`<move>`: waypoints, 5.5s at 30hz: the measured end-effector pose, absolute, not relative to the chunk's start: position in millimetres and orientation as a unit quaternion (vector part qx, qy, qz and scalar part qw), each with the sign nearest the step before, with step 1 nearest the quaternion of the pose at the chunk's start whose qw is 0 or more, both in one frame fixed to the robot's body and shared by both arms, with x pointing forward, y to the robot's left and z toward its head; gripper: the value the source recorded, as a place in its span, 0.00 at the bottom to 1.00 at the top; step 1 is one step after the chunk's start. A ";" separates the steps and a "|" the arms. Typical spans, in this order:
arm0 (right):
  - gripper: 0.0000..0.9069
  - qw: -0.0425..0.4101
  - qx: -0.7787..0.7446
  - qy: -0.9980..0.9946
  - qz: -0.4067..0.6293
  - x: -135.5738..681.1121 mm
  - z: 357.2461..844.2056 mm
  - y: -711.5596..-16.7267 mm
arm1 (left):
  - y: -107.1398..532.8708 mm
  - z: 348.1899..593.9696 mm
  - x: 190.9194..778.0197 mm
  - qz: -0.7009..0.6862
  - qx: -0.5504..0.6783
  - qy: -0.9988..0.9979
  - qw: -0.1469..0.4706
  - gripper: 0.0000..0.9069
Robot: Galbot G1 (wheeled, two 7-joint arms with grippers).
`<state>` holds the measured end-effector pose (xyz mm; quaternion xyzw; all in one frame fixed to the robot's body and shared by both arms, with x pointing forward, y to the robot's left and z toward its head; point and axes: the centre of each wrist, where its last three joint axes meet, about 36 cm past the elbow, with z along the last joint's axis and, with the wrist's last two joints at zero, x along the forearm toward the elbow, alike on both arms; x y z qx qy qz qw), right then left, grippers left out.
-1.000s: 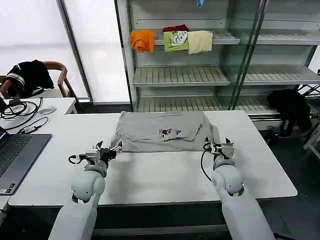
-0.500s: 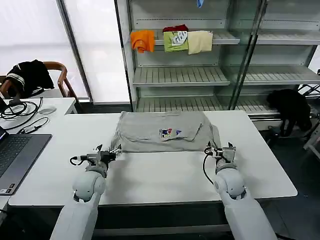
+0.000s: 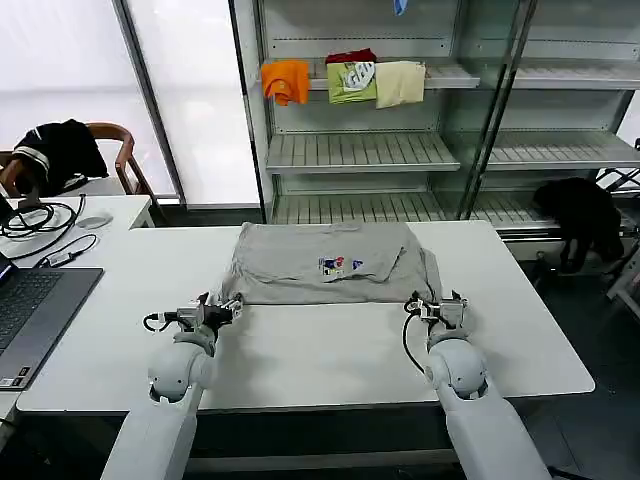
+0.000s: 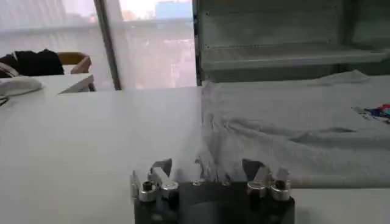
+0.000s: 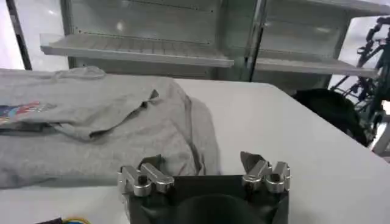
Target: Fold and organize the clothes.
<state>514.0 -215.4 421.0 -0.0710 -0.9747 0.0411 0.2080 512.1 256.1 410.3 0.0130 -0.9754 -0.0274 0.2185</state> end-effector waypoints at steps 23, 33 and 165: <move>0.00 0.228 -0.065 -0.972 0.002 494.2 409.4 -220.5 | 256.2 400.9 500.6 -0.036 0.006 -0.973 0.228 0.02; 0.00 0.208 -0.061 -0.976 -0.004 452.4 430.9 -218.1 | 250.9 410.3 462.1 -0.053 0.000 -0.975 0.217 0.02; 1.00 0.241 0.021 -0.969 0.046 705.7 445.4 -197.3 | 297.9 433.5 589.2 -0.044 -0.053 -0.968 0.242 1.00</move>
